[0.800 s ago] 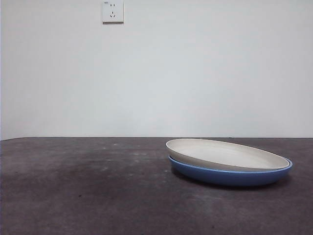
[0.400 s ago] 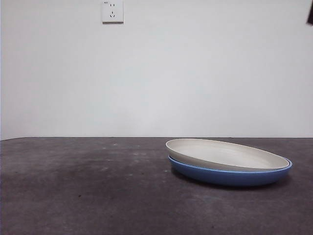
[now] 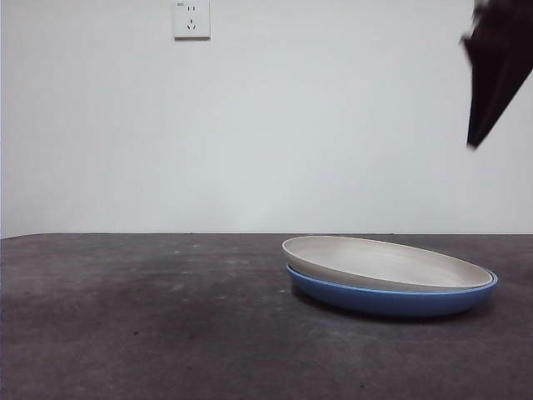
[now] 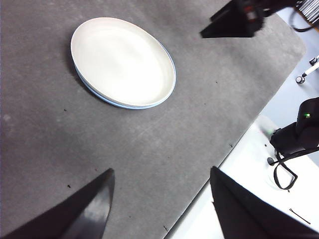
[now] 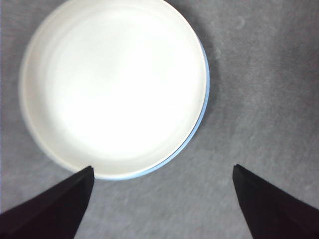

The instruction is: Pick up the white plate, put it on the blue plate, put it on desk

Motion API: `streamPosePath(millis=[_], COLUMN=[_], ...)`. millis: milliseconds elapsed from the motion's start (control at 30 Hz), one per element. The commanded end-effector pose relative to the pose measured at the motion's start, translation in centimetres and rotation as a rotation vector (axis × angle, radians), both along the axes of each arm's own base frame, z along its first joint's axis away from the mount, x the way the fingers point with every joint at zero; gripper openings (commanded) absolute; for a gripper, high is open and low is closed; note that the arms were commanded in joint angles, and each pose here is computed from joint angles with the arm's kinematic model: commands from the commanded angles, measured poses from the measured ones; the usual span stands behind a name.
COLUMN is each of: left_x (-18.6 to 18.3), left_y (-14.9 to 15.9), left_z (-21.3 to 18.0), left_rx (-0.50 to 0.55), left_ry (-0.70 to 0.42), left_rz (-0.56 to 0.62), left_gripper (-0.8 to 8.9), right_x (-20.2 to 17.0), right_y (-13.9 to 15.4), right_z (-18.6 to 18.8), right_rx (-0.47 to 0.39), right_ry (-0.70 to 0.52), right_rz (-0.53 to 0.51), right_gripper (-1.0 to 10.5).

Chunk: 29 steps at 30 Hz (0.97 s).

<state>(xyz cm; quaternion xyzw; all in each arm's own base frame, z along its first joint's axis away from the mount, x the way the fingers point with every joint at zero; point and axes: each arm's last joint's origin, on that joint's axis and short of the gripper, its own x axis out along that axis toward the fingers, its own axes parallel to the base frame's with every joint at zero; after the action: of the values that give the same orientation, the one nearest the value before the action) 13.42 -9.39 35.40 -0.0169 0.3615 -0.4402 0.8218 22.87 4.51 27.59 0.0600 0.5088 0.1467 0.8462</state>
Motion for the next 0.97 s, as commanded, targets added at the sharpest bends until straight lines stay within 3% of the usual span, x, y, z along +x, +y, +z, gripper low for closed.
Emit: streamPosePath(millis=[33,367,767,967], left_x=[0.1,0.1,0.2,0.2], left_y=[-0.2,-0.2,-0.2,-0.2], left_z=[0.2,0.2,0.2,0.2], left_rx=[0.001,0.001,0.001,0.001], left_ry=[-0.019,-0.019,-0.019,-0.020], left_rz=[-0.021,-0.021,-0.020,-0.020], left_gripper=[3.12,3.12,3.12,3.12], right_x=[2.1,6.5,8.3,8.6], right_y=[0.1,0.4,0.7,0.7], right_z=[-1.1,-6.6,-9.5,-10.0], right_rx=[-0.011,-0.023,-0.024,-0.024], right_ry=[0.017,0.107,0.132,0.135], right_rz=[0.002,-0.011,-0.018,-0.020], right_gripper=[4.2,3.7,2.8,1.8])
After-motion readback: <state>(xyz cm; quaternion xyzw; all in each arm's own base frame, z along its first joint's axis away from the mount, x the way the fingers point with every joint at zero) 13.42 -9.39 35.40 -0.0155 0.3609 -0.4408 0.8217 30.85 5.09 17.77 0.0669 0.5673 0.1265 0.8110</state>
